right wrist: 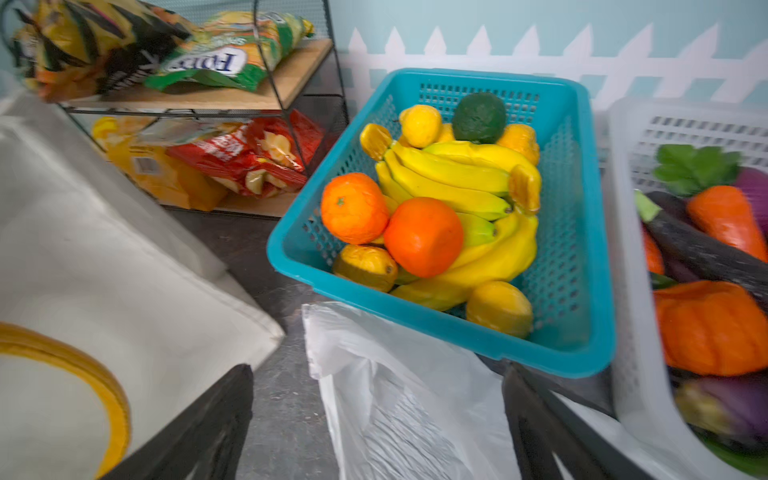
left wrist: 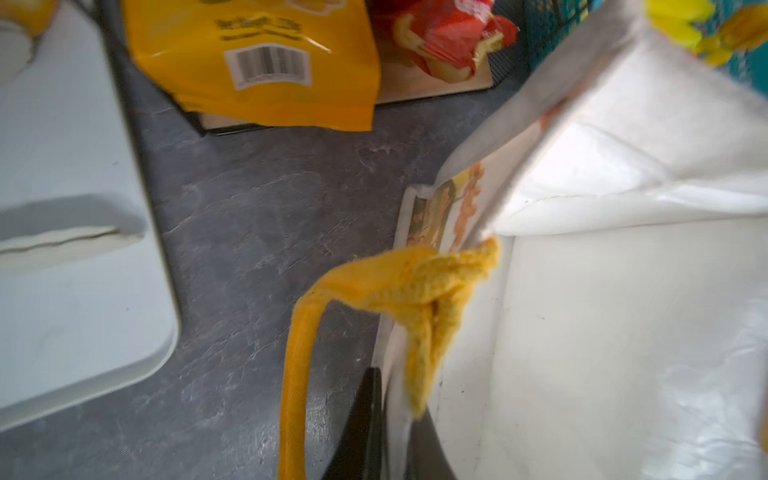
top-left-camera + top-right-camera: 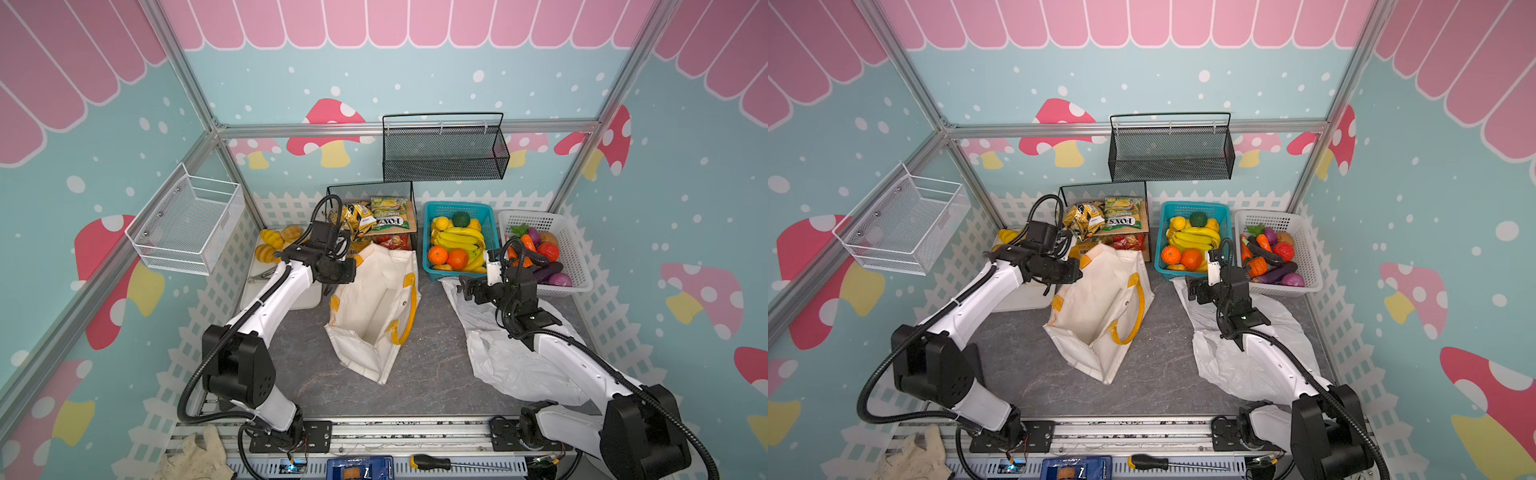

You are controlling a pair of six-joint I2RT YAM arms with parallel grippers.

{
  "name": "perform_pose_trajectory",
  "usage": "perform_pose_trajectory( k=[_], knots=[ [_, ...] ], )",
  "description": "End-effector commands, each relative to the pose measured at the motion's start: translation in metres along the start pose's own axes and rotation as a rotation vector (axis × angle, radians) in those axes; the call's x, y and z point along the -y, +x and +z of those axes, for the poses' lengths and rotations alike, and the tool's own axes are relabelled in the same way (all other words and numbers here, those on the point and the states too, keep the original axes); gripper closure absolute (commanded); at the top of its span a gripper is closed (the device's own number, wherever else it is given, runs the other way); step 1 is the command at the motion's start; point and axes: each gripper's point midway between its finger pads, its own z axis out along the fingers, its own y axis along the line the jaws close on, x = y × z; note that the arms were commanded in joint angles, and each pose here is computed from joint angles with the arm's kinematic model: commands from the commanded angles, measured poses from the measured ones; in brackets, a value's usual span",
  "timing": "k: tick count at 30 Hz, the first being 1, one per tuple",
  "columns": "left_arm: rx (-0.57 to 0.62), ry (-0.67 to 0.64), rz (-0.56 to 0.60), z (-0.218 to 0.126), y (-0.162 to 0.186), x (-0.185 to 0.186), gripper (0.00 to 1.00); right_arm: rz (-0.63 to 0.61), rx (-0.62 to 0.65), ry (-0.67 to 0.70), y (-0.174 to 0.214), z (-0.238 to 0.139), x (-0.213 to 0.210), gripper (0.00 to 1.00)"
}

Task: Place the mixed food into the grocery bags and tie them
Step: 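Grasp the white tote's yellow handle with left gripper while right gripper approaches, then pull the tote's top edge open with right gripper while left holds handle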

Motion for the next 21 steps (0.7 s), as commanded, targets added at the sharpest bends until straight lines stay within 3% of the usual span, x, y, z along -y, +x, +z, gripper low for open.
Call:
perform_pose_trajectory(
  k=[1, 11, 14, 21],
  knots=[
    [0.066, -0.004, -0.127, -0.006, -0.007, -0.011, 0.94, -0.039, 0.028, 0.156, -0.022, -0.011, 0.025, 0.05],
    [0.208, 0.187, -0.317, -0.018, -0.019, 0.014, 0.92, -0.009, 0.014, -0.046, -0.043, 0.020, -0.011, 0.11],
    [0.219, 0.200, -0.322, -0.018, -0.017, 0.015, 0.90, -0.010, -0.022, -0.090, -0.041, 0.030, -0.019, 0.13],
    [0.134, 0.196, -0.286, -0.023, -0.006, 0.000, 0.69, -0.057, -0.159, -0.007, -0.015, 0.033, -0.004, 0.13]
  ],
)
